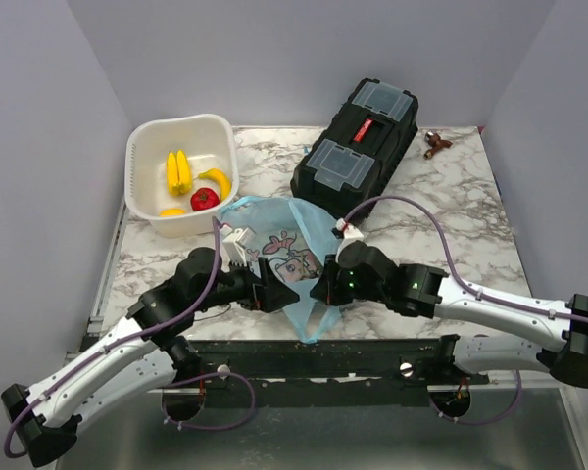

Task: Take the fake fruits out of the plastic bag
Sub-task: Adjust the plastic bag at the center of the board.

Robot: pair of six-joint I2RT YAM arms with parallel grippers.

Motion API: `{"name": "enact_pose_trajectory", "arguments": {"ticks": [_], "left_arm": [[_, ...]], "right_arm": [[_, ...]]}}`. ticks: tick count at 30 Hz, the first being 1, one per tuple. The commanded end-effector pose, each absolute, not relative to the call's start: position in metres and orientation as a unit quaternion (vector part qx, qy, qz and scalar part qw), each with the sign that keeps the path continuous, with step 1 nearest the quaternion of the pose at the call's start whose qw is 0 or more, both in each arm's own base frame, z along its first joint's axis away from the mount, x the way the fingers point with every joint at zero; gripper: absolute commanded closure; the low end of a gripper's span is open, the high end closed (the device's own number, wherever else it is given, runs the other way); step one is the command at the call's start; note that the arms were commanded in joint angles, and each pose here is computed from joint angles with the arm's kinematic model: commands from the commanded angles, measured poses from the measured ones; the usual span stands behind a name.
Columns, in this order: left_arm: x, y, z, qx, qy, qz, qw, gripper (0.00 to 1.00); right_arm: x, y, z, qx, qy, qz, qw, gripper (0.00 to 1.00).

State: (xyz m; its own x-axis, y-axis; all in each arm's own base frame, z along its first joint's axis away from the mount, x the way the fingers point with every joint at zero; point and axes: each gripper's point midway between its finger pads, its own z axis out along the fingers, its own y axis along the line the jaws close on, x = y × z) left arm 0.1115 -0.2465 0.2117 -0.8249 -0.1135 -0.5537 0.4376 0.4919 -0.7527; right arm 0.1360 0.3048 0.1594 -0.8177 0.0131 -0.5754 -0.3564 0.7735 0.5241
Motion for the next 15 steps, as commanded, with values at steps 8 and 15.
{"name": "enact_pose_trajectory", "arguments": {"ticks": [8, 15], "left_arm": [[0.119, -0.197, 0.201, -0.024, 0.824, -0.453, 0.339, 0.1], [0.111, -0.187, 0.176, -0.047, 0.831, -0.451, 0.323, 0.11]], "right_arm": [[0.136, 0.4, 0.19, -0.212, 0.86, 0.394, 0.244, 0.95], [0.115, 0.397, 0.152, -0.199, 0.87, 0.406, 0.198, 0.95]]}}
